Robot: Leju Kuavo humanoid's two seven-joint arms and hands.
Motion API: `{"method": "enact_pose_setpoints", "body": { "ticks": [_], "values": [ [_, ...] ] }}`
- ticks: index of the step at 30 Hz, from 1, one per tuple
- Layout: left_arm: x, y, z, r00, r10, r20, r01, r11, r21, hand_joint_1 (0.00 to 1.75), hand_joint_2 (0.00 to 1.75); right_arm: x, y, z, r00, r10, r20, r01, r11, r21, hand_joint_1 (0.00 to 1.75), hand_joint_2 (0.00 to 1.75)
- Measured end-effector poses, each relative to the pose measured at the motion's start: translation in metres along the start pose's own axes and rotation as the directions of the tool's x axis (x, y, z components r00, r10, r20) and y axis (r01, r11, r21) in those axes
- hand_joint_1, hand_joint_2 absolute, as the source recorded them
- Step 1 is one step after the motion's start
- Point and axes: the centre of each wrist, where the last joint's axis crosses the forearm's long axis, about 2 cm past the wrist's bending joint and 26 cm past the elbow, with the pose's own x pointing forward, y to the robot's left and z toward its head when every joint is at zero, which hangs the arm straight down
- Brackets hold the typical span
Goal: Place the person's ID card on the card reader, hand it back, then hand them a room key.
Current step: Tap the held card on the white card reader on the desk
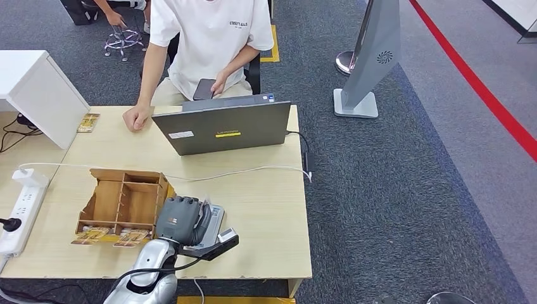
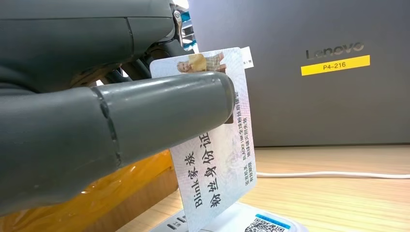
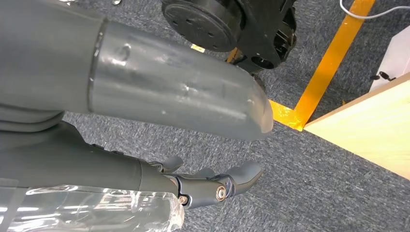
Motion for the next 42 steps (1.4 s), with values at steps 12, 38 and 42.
{"method": "enact_pose_setpoints", "body": {
  "ticks": [12, 38, 42],
  "values": [
    [-0.0011, -0.0013, 0.0004, 1.000, -0.005, -0.001, 0.005, 1.000, -0.012, 1.75, 0.00, -0.0003, 0.0006, 0.0001, 1.000, -0.012, 0.001, 0.012, 1.000, -0.008, 0.00, 0.00],
    [-0.0068, -0.0050, -0.0042, 1.000, -0.007, -0.020, 0.005, 0.998, -0.067, 1.75, 0.00, 0.0021, -0.0011, -0.0019, 1.000, 0.008, 0.006, -0.008, 1.000, 0.001, 0.00, 0.00],
    [-0.0059, -0.0025, -0.0039, 1.000, -0.006, -0.011, 0.006, 1.000, -0.006, 1.75, 0.00, 0.0006, -0.0011, -0.0012, 1.000, 0.024, -0.001, -0.024, 1.000, 0.014, 0.00, 0.00]
  ]
}}
